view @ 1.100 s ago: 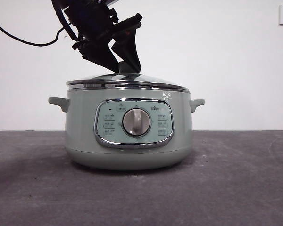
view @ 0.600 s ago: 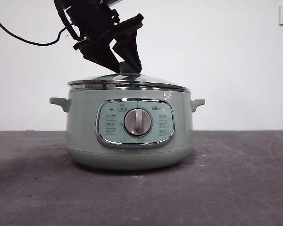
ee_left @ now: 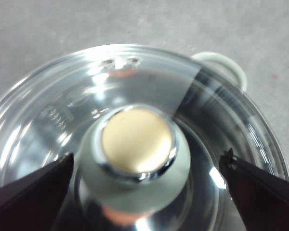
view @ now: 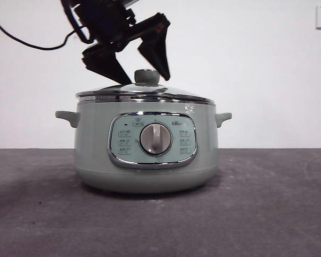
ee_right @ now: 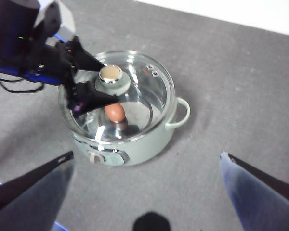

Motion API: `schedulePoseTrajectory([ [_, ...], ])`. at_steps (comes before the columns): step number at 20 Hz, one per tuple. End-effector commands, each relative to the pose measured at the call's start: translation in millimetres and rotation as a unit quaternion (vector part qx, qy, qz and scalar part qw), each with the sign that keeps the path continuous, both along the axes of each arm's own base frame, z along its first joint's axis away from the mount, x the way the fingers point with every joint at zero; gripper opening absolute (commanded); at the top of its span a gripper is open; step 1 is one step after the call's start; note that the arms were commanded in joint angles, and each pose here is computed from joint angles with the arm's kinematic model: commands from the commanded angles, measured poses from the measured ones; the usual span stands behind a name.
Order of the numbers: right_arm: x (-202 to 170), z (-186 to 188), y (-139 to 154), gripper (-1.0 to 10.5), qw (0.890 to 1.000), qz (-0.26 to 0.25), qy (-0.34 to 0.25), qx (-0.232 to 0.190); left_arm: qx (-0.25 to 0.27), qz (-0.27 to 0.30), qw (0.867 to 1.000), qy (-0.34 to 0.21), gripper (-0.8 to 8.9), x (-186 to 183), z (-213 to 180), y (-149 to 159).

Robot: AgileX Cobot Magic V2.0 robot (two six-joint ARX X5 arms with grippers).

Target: Pick up the egg,open the lid,put the egg in the pot,close the lid

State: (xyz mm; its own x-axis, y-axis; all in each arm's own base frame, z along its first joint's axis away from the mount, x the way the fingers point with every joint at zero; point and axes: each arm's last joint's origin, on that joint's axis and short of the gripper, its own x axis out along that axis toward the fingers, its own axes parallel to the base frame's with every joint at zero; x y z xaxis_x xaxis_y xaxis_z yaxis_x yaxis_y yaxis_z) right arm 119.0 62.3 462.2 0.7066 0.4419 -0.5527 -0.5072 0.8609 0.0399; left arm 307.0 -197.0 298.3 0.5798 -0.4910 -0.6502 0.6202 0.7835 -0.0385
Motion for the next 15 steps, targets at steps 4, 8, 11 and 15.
schedulePoseTrajectory([
  [4, 0, -3, 0, 5.0, 1.000, 0.002, 0.017, -0.006, -0.015, 0.005, 1.000, -0.008, 5.35, -33, 35, 21],
  [8, 3, -9, 7, 5.0, 0.995, 0.065, 0.068, 0.019, -0.028, -0.009, 1.000, -0.007, 5.34, -79, 72, 49],
  [11, 7, -16, 11, 4.9, 0.989, 0.102, 0.108, 0.022, -0.047, -0.037, 0.998, 0.009, 5.34, -118, 92, 70],
  [15, 13, -24, 15, 3.5, 0.982, 0.110, 0.155, 0.006, -0.050, -0.051, 0.997, 0.026, 3.86, -158, 104, 95],
])
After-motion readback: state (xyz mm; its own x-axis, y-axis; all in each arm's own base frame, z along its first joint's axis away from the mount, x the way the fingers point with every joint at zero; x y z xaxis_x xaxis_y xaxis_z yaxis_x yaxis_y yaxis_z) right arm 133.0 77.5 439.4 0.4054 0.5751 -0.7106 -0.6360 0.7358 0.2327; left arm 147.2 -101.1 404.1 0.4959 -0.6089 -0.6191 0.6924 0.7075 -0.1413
